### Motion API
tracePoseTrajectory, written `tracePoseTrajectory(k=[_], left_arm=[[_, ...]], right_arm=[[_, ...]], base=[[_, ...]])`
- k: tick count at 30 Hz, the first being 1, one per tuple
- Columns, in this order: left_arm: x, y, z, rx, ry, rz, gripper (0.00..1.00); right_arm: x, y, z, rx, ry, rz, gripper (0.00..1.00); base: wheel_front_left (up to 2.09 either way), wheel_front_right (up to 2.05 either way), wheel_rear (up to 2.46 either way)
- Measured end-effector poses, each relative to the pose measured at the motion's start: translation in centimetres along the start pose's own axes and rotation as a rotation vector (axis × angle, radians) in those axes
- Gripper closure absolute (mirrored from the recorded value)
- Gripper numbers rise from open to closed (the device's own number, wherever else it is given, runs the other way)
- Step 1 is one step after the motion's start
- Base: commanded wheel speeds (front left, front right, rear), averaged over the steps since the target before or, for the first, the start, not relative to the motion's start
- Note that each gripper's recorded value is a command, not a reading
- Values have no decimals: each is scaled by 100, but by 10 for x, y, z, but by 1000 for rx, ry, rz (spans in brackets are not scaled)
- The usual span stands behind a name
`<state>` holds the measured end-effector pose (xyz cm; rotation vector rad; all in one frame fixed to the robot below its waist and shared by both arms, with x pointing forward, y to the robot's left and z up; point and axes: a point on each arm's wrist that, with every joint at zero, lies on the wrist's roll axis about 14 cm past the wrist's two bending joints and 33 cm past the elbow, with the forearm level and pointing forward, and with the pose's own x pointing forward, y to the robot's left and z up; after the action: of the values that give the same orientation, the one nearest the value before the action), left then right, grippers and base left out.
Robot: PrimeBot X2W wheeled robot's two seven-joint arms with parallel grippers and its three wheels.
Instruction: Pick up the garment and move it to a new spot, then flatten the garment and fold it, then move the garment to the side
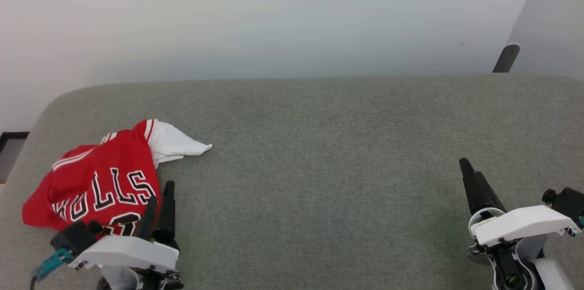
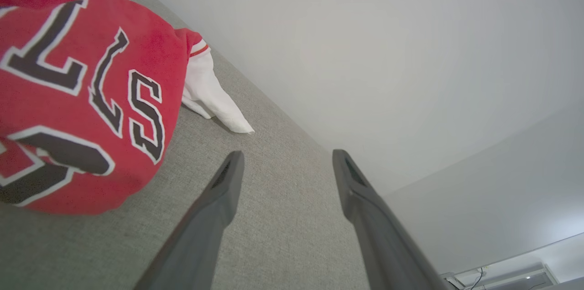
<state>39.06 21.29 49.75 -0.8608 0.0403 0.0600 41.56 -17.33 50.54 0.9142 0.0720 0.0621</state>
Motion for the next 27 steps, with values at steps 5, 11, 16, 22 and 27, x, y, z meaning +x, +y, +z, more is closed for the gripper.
tracePoseTrajectory(k=[5, 11, 16, 22, 27], left_arm=[[1, -1, -1, 103, 3, -6, 0], [2, -3, 0, 208, -1, -15, 0], [4, -5, 0, 279, -6, -25, 0], [6, -7, 0, 364, -9, -38, 0], [6, -7, 0, 430, -10, -45, 0]], right_arm=[[2, 0, 0, -113, 1, 2, 0], [6, 5, 4, -248, -8, 19, 0], [9, 9, 8, -356, -23, 31, 0], [9, 7, 11, -463, -33, 27, 0], [11, 10, 15, -535, -46, 34, 0]], base=[[0, 0, 0], [0, 0, 0], [0, 0, 0], [0, 0, 0], [0, 0, 0]])
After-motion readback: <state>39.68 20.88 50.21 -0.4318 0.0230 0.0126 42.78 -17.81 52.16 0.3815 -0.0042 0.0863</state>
